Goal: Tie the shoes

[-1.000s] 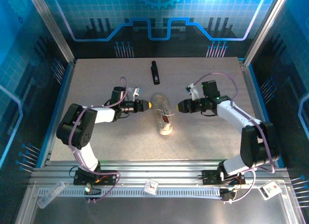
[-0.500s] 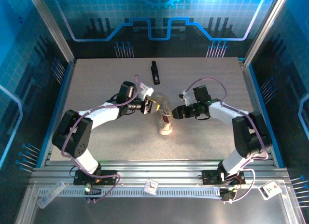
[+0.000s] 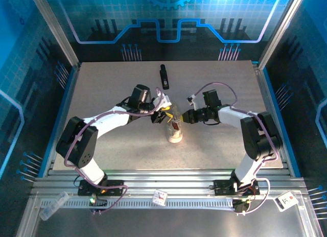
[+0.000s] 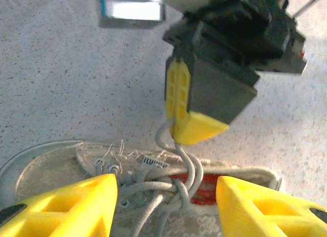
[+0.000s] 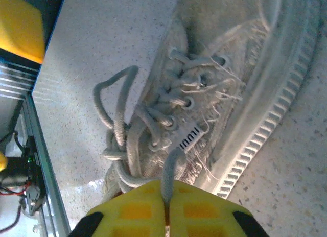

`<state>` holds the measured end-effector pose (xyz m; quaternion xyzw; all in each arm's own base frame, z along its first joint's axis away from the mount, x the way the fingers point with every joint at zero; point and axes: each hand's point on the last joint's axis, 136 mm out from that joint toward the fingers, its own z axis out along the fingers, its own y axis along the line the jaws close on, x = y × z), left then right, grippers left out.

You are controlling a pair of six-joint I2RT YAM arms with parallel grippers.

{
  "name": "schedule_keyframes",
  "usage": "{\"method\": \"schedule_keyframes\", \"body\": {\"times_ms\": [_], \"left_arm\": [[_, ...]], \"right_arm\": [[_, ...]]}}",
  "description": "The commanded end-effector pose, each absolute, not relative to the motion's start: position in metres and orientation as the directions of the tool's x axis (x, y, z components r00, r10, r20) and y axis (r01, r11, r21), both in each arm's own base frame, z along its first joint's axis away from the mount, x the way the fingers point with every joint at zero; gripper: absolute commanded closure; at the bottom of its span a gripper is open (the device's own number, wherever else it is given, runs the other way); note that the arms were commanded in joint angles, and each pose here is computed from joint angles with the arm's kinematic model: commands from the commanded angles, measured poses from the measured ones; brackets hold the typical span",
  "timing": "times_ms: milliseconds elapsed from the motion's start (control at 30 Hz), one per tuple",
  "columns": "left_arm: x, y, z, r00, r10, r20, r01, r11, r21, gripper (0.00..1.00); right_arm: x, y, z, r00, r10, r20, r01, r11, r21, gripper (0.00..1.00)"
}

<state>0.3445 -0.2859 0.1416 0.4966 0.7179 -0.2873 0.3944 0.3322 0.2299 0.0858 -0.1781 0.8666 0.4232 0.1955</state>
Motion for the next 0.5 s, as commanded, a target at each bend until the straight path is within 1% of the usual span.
{"method": "schedule_keyframes", "body": {"times_ms": [0, 300, 467], "left_arm": [[0.348, -0.287, 0.151, -0.023, 0.560, -0.828, 0.960, 0.244, 0.138, 0.46], [0.346, -0.289, 0.137, 0.073, 0.645, -0.761, 0.969, 0.134, 0.206, 0.47], [0.344, -0.299, 0.128, 0.087, 0.668, -0.739, 0.976, 0.091, 0.198, 0.45]], "right_arm": [[0.348, 0.234, 0.122, -0.819, -0.099, -0.566, -0.523, 0.536, 0.663, 0.98], [0.368, 0.232, 0.140, -0.820, -0.096, -0.564, -0.512, 0.564, 0.648, 0.99], [0.378, 0.235, 0.138, -0.833, -0.112, -0.542, -0.503, 0.559, 0.659, 0.99]]}}
